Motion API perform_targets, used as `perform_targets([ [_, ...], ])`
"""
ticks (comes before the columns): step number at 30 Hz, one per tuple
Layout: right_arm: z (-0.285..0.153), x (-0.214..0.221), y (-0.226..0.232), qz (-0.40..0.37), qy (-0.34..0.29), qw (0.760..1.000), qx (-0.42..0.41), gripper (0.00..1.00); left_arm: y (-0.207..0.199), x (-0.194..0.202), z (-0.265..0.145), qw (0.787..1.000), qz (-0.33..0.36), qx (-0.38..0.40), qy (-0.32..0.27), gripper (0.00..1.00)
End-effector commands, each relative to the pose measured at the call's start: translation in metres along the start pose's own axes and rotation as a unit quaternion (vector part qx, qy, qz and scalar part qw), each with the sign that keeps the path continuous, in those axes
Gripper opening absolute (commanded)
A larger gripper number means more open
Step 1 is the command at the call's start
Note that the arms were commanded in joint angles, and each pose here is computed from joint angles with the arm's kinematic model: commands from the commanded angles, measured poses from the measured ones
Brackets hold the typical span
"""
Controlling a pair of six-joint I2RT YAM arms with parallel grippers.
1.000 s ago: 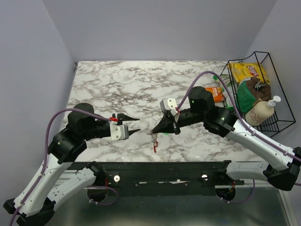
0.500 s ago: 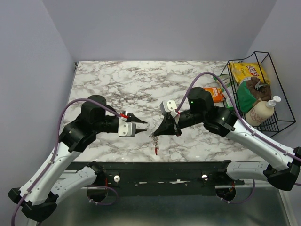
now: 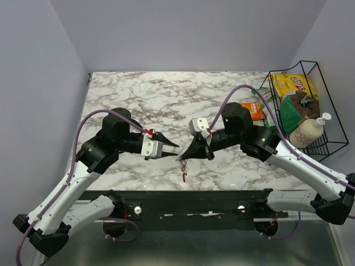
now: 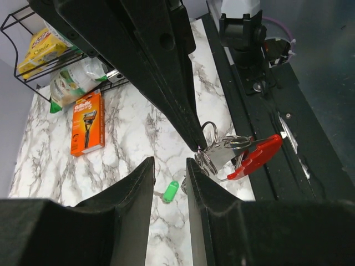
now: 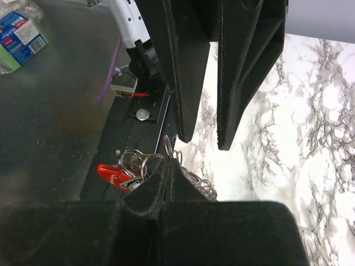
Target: Put the keys on the keyring
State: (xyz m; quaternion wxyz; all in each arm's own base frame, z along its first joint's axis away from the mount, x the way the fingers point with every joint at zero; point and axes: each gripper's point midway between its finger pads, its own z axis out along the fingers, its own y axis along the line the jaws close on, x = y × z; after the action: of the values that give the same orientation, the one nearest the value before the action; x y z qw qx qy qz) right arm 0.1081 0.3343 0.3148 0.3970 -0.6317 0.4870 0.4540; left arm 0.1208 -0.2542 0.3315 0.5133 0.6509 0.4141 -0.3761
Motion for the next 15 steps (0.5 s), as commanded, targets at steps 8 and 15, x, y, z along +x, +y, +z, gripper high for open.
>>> perform_targets([
  [8,-0.0068,-0.0102,-0.0049,-0.017,-0.014,0.999,0.029,0.01,-0.0198,-0.0018,0.0037,0.998,-0.023,0.046,-0.02,0.38],
  [15,-0.008,-0.0121,-0.0063,-0.018,-0.017,0.999,0.035,0.01,-0.0188,0.0017,0.0089,0.998,-0.033,0.049,-0.022,0.37],
])
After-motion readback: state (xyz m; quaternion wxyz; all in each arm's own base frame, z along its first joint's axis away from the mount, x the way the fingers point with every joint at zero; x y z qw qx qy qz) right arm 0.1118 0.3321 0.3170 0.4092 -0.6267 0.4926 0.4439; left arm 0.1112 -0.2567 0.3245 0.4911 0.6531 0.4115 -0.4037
